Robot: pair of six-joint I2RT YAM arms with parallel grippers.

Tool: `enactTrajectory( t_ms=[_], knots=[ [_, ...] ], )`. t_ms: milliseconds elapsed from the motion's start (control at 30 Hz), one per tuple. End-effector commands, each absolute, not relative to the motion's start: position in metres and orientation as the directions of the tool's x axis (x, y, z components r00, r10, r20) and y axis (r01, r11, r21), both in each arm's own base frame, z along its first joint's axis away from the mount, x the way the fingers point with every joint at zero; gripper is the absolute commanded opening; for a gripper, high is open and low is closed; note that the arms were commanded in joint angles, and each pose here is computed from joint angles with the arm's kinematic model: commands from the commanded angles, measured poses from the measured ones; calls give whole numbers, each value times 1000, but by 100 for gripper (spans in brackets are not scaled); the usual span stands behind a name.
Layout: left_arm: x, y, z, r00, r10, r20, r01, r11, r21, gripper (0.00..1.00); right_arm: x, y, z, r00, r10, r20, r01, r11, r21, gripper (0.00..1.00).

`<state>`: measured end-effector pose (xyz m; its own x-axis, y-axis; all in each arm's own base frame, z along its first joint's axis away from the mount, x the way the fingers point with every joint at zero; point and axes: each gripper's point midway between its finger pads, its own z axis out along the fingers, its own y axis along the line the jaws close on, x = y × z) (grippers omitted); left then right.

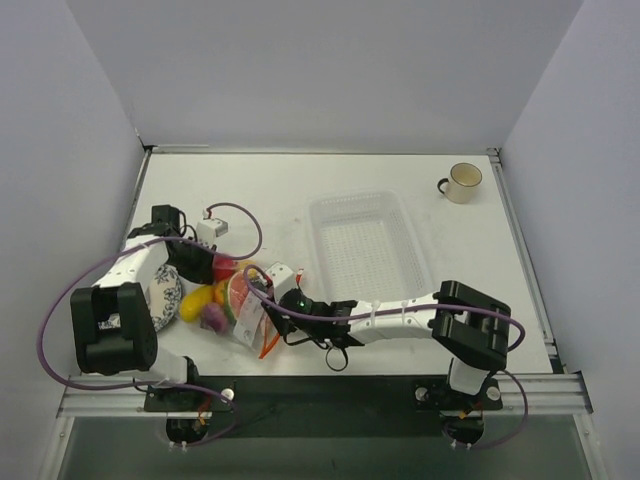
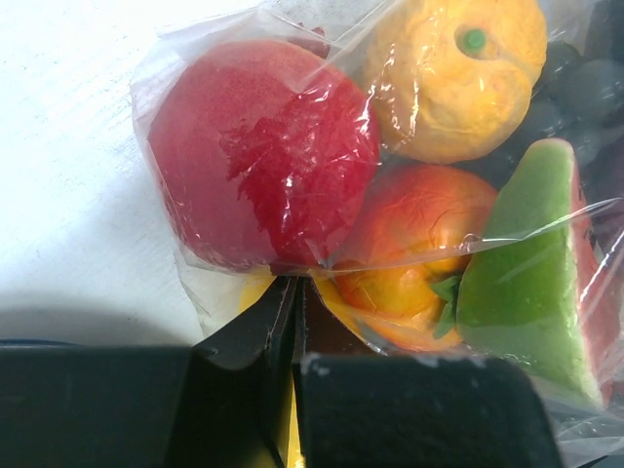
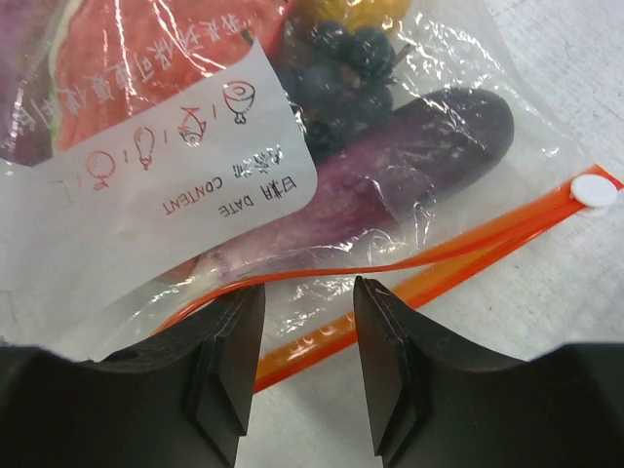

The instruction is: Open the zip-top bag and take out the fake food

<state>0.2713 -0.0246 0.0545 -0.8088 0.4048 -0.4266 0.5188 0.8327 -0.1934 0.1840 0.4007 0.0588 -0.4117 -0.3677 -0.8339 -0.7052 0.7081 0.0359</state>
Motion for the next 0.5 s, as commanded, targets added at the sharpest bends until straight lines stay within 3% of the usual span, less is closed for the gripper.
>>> enactTrajectory(
  t_ms=[0, 233, 467],
  knots=[
    [268, -26, 62, -795, 427, -430, 537, 826, -172, 9, 185, 426, 90, -367, -320, -873, -724, 688, 52, 43],
    [263, -29, 62, -794, 427, -432, 541, 821, -184, 9, 194, 435, 86, -359, -346, -867, -702, 712, 6, 58],
    [259, -26, 58, -792, 443, -421, 548, 819, -169, 9, 199, 416, 56, -420, -430, -799, -631, 772, -84, 58]
  ],
)
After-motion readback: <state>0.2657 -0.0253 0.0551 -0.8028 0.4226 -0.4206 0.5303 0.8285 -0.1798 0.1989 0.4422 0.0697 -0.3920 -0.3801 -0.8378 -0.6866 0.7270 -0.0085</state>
